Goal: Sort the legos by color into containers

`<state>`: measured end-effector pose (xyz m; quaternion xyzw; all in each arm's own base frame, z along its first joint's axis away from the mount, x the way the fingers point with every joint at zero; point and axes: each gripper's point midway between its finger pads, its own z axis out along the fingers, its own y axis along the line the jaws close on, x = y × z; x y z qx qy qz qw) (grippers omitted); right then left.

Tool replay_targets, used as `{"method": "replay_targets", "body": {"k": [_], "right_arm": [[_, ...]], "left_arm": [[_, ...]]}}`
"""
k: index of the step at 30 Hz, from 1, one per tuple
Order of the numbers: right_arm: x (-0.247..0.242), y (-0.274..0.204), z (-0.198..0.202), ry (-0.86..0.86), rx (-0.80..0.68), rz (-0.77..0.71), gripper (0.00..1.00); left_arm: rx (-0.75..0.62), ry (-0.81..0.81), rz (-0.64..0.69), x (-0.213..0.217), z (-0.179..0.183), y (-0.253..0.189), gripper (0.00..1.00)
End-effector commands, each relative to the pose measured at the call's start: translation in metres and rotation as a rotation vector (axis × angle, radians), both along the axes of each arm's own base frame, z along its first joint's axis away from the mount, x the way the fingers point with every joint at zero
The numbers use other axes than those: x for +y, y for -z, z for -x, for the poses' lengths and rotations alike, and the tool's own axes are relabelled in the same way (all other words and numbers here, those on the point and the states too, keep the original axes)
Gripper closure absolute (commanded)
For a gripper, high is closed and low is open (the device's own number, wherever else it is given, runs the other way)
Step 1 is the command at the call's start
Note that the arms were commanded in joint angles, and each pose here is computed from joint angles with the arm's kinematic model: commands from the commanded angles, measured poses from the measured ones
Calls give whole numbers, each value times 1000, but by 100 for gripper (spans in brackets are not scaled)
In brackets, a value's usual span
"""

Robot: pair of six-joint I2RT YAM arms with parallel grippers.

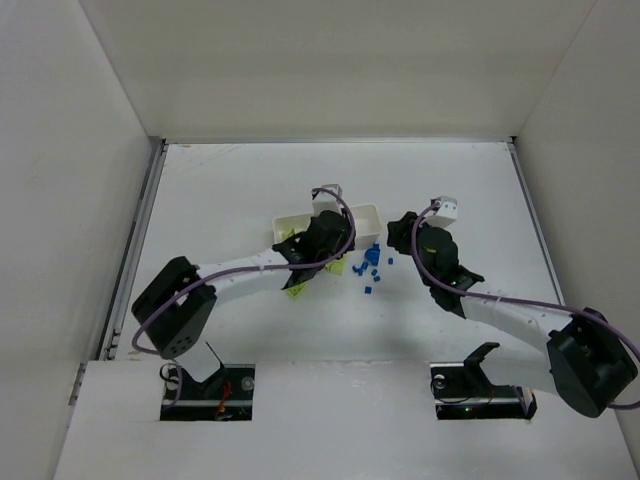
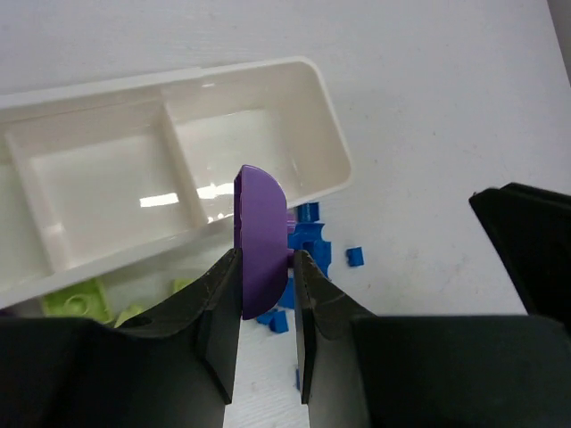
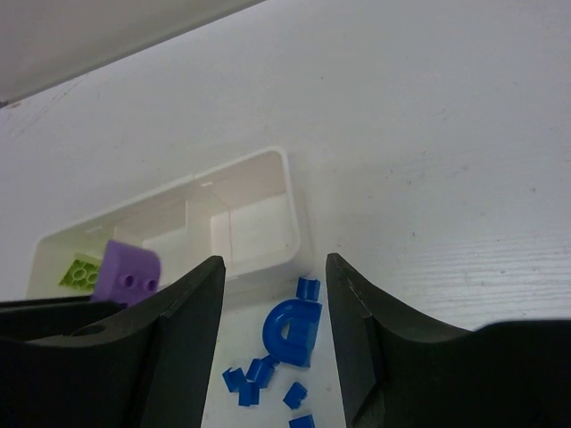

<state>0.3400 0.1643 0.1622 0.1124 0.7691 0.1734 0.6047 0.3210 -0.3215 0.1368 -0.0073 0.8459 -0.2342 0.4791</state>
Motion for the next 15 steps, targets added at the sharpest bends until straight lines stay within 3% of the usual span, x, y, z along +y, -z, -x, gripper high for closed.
{"method": "replay_targets", "body": {"k": [1, 9, 15], "right_arm": [[0, -16, -6, 27, -53, -67, 45], [0, -14, -7, 34, -48, -67, 45], [-6, -16, -8, 45, -54, -74, 45]], "left_arm": [[-69, 70, 112, -37, -27, -38, 86], [-58, 68, 68, -62, -66, -18, 84], [-68, 58, 53, -56, -67, -18, 62]]}}
